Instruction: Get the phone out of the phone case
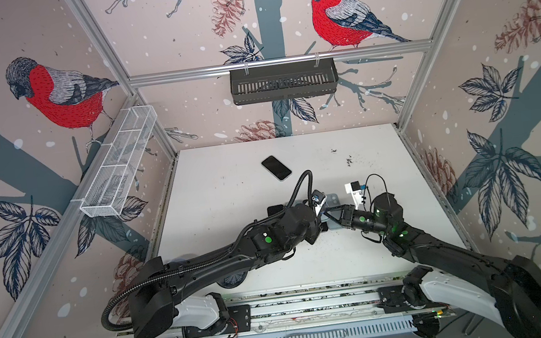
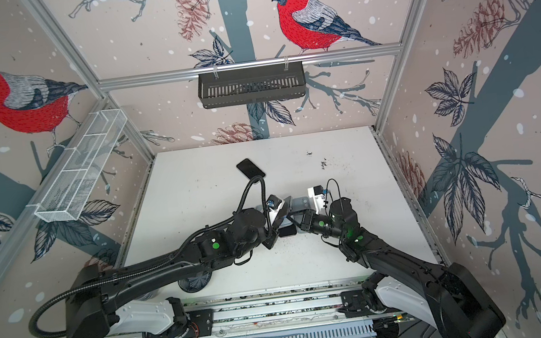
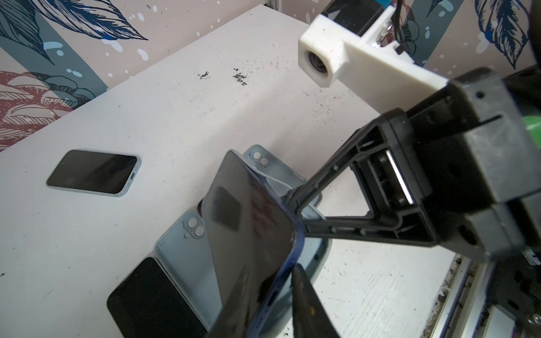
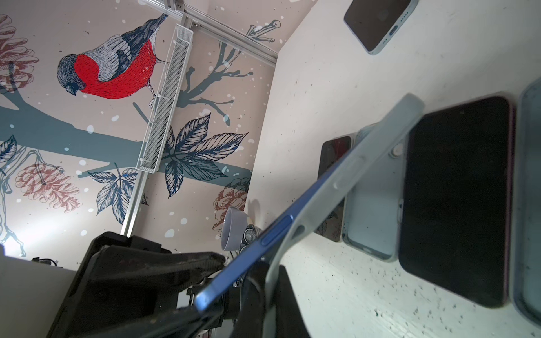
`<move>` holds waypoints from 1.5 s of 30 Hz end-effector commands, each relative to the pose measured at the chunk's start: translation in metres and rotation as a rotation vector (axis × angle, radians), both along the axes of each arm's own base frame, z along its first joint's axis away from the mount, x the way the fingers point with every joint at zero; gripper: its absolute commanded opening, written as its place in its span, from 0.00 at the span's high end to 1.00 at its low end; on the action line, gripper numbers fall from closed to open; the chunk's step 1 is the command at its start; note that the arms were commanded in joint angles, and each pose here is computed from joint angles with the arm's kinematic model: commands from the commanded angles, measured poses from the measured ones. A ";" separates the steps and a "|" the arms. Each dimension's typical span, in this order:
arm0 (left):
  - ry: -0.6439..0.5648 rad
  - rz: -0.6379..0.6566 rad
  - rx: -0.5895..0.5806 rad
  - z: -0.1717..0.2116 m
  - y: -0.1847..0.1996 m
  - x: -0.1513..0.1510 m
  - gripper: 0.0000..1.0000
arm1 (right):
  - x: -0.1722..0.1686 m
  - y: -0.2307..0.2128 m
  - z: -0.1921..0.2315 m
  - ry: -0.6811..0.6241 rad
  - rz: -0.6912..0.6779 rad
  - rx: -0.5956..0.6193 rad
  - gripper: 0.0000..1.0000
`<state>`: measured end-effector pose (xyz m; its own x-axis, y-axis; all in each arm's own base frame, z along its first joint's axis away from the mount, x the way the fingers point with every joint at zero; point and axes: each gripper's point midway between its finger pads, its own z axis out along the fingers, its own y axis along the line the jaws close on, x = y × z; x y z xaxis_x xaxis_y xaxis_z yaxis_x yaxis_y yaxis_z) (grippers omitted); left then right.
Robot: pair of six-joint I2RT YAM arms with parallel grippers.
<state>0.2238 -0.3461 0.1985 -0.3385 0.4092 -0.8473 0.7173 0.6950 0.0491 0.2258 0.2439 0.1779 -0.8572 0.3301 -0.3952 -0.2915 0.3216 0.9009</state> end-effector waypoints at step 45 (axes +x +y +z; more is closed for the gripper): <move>-0.456 0.321 0.371 0.037 0.152 0.080 1.00 | 0.076 0.045 -0.061 0.198 0.045 -0.091 1.00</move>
<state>0.2932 -0.1849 0.2173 -0.2327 0.6145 -0.7538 0.3435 0.7771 0.5275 0.2947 0.2795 0.1184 -0.9259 0.2743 -0.2599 -0.1342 0.4043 0.9047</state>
